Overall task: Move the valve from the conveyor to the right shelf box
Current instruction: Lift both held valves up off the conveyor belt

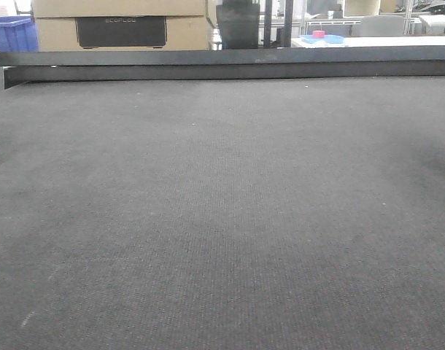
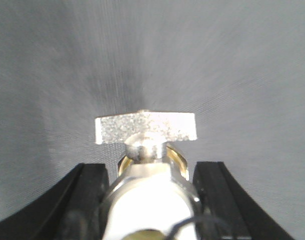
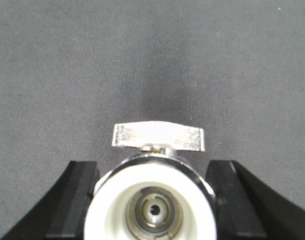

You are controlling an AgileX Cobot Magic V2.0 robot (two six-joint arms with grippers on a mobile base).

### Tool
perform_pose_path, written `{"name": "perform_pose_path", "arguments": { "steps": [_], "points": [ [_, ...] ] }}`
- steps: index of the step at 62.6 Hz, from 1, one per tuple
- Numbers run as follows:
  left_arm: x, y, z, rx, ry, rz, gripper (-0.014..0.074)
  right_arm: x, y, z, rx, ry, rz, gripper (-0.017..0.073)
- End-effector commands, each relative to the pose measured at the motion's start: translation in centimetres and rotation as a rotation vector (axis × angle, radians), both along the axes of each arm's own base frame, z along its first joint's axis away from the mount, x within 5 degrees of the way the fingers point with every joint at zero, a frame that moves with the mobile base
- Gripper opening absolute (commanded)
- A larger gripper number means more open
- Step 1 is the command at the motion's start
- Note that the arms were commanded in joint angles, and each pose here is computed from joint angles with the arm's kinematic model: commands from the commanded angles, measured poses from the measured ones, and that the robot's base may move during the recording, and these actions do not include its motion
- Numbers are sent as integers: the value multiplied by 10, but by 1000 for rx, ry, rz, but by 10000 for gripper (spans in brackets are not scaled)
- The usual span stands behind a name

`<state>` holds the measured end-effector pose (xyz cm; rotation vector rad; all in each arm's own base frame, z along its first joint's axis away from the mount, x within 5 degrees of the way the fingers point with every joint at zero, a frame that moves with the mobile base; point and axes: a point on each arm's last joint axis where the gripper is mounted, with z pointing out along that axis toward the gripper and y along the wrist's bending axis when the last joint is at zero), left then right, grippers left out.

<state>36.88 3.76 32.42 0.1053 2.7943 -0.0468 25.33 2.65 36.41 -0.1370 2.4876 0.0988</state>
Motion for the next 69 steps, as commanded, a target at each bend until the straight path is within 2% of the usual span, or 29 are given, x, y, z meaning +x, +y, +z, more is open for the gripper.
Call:
{"name": "perform_pose_path", "arguments": {
  "steps": [1, 14, 28, 42, 69],
  "points": [
    [-23, -3, 42, -8, -113, 18, -111, 1, -2, 17, -14, -95, 1, -154],
    [-67, -8, 95, 0, -272, 37, -111, 1, 0, 40, 14, -163, 3, -154],
    [-107, -15, 131, -3, -402, 34, -111, -1, 8, 68, 28, -247, 34, -154],
    [-119, -19, 141, -30, -443, 27, -111, -4, 12, 91, 39, -327, 53, -154],
    [-118, -19, 141, -28, -445, 28, -111, -4, 12, 91, 41, -339, 52, -154]
  ]
}}
